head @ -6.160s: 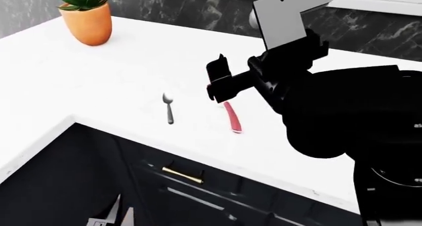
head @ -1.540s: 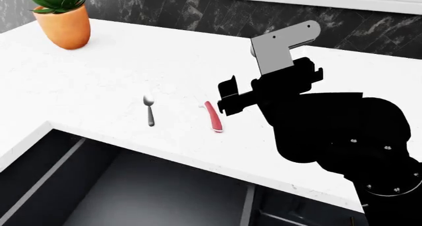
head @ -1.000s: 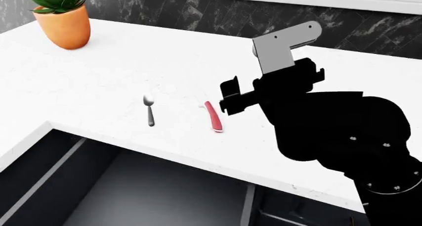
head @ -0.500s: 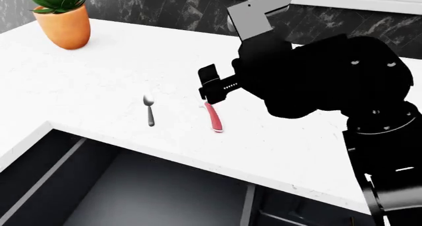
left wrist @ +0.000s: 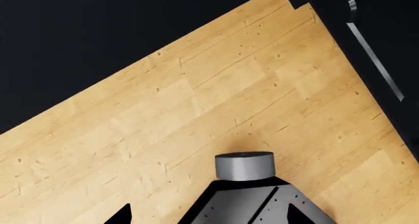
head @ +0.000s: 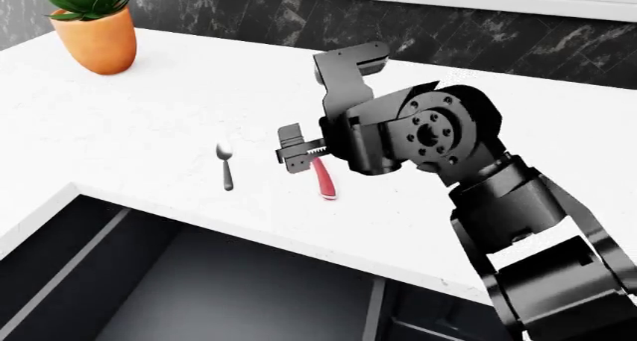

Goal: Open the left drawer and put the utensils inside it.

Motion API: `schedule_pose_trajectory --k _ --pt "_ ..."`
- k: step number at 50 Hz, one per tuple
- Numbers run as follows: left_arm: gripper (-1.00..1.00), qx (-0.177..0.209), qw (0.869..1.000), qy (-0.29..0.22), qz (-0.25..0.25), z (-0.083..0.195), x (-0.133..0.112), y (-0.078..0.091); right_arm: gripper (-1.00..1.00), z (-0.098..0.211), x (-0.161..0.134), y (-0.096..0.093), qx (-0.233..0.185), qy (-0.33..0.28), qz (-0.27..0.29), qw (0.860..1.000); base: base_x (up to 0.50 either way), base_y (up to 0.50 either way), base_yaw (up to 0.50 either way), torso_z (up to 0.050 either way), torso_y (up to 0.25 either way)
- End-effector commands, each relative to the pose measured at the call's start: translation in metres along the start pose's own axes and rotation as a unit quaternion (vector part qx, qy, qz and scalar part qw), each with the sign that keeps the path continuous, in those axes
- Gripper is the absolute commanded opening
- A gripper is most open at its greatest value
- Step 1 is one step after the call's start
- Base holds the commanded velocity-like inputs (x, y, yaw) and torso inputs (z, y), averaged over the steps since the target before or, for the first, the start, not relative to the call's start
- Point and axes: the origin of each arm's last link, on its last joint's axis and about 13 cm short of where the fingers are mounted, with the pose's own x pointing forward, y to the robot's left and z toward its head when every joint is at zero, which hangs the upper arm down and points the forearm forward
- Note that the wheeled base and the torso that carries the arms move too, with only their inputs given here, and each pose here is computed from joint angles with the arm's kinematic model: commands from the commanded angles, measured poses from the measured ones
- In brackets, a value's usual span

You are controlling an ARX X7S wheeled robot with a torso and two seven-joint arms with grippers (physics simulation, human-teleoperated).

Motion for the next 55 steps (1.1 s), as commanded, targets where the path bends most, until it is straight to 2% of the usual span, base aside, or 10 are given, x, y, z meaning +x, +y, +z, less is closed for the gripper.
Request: schedule_pose_trajectory --k 1,3,8,13,16,34,37,44,45,55 --pt "1.0 0.012 1.0 0.007 -0.001 -0.001 0.001 -0.004 1.0 -0.015 0.035 0.009 0.016 0.028 -0.008 0.999 0.0 0.0 0.0 0.0 0.0" --pt "1.0 0.013 1.0 0.007 -0.001 -0.001 0.001 -0.004 1.0 -0.019 0.037 0.012 0.005 0.029 -0.011 1.0 0.0 0.0 0.0 0.0 0.0" --pt "1.0 0.016 1.0 0.009 -0.003 -0.001 0.002 -0.005 1.0 -0.013 0.037 0.012 0.01 0.031 -0.009 0.999 0.0 0.0 0.0 0.0 0.0" --pt "1.0 0.02 1.0 0.012 -0.004 -0.002 0.002 -0.007 1.0 -0.008 0.045 0.007 0.048 0.031 0.018 0.998 0.0 0.0 0.0 0.0 0.0" --pt "1.0 0.024 1.0 0.016 -0.005 -0.002 0.002 -0.008 1.0 -0.009 0.05 0.006 0.054 0.029 0.016 0.998 0.0 0.0 0.0 0.0 0.0" --pt "1.0 0.026 0.999 0.024 -0.01 -0.003 0.002 -0.009 1.0 -0.049 0.076 -0.009 0.076 0.081 -0.024 0.994 0.0 0.0 0.0 0.0 0.0" --pt "1.0 0.026 0.999 0.025 -0.011 -0.004 0.002 -0.01 1.0 -0.052 0.077 -0.012 0.075 0.088 -0.026 0.993 0.0 0.0 0.0 0.0 0.0" --pt "1.0 0.028 0.999 0.025 -0.013 -0.003 0.003 -0.011 1.0 -0.063 0.079 -0.01 0.029 0.101 -0.004 0.994 0.0 0.0 0.0 0.0 0.0" --pt "1.0 0.028 0.999 0.024 -0.013 -0.003 0.003 -0.011 -1.0 -0.065 0.08 -0.009 0.022 0.1 -0.003 0.995 0.0 0.0 0.0 0.0 0.0" --pt "1.0 0.03 0.999 0.027 -0.017 -0.003 0.004 -0.013 -1.0 -0.065 0.079 -0.008 0.008 0.099 0.01 0.995 0.0 0.0 0.0 0.0 0.0"
